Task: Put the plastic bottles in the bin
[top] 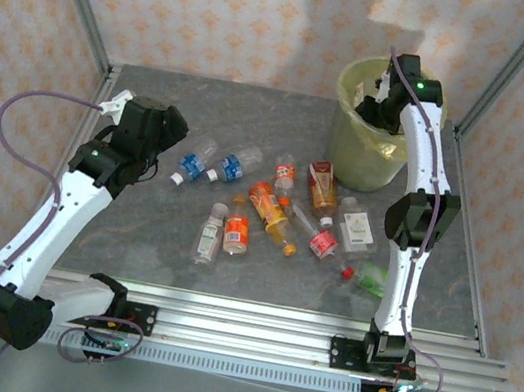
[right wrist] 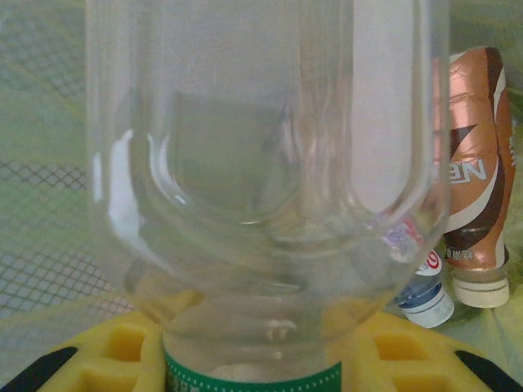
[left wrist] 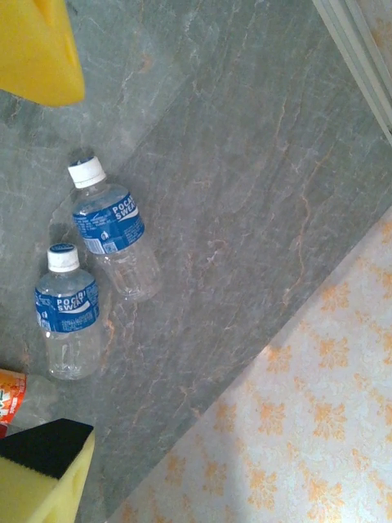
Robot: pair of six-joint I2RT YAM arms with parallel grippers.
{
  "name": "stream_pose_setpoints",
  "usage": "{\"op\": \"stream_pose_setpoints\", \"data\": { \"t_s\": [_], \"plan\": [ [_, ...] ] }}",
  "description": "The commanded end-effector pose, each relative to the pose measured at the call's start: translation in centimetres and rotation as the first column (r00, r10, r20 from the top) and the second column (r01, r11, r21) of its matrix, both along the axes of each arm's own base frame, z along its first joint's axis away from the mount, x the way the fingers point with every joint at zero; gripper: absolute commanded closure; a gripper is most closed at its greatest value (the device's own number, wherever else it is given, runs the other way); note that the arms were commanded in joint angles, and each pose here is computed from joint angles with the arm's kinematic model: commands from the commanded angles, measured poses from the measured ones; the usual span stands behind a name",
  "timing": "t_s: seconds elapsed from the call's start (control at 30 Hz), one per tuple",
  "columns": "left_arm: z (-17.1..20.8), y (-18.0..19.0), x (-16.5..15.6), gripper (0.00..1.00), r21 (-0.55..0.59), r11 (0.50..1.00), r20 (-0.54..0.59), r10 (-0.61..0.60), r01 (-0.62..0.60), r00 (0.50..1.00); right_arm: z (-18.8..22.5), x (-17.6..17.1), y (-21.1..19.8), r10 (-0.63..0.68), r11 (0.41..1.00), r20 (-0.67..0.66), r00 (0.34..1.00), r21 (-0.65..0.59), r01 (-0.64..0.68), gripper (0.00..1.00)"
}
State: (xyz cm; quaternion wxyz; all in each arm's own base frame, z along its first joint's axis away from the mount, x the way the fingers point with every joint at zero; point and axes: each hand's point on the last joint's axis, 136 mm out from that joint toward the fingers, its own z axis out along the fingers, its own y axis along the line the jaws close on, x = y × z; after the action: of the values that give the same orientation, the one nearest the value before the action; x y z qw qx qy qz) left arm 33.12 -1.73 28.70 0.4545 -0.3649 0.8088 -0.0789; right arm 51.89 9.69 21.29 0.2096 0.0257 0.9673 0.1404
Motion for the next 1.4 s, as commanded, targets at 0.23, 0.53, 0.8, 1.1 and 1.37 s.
{"op": "stream_pose_setpoints", "data": {
  "t_s": [0.23,0.53,0.8,1.1,1.37],
  "plan": [
    [-0.5,-0.3,-0.1,0.0,-0.005,1.0,-0.028,-0.006,0.006,1.0,-0.1,-0.8,0.2,0.037,0.999,-0.021,0.999,-0.009,-0.037,0.38],
    [-1.0,-0.6,0.2,0.0,-0.002,1.0,-0.048,-0.015,0.015,0.999,2.9,-1.1,-0.8,0.012,0.999,0.053,0.998,-0.052,-0.01,0.3],
    [-2.0,-1.5,0.7,0.0,0.015,0.996,-0.111,-0.085,0.087,0.99,6.9,-2.0,-1.7,-0.023,0.997,0.141,0.99,-0.073,0.034,0.28],
    [-6.5,-2.2,0.6,0.0,0.028,0.99,-0.279,-0.124,0.137,0.952,10.9,-3.9,-2.9,-0.062,0.992,0.239,0.969,-0.094,0.086,0.23],
    [-10.1,-2.5,1.6,0.0,0.108,0.96,-0.422,-0.19,0.258,0.886,14.3,-6.5,-3.8,-0.092,0.988,0.337,0.937,-0.085,0.127,0.01]
  ]
}}
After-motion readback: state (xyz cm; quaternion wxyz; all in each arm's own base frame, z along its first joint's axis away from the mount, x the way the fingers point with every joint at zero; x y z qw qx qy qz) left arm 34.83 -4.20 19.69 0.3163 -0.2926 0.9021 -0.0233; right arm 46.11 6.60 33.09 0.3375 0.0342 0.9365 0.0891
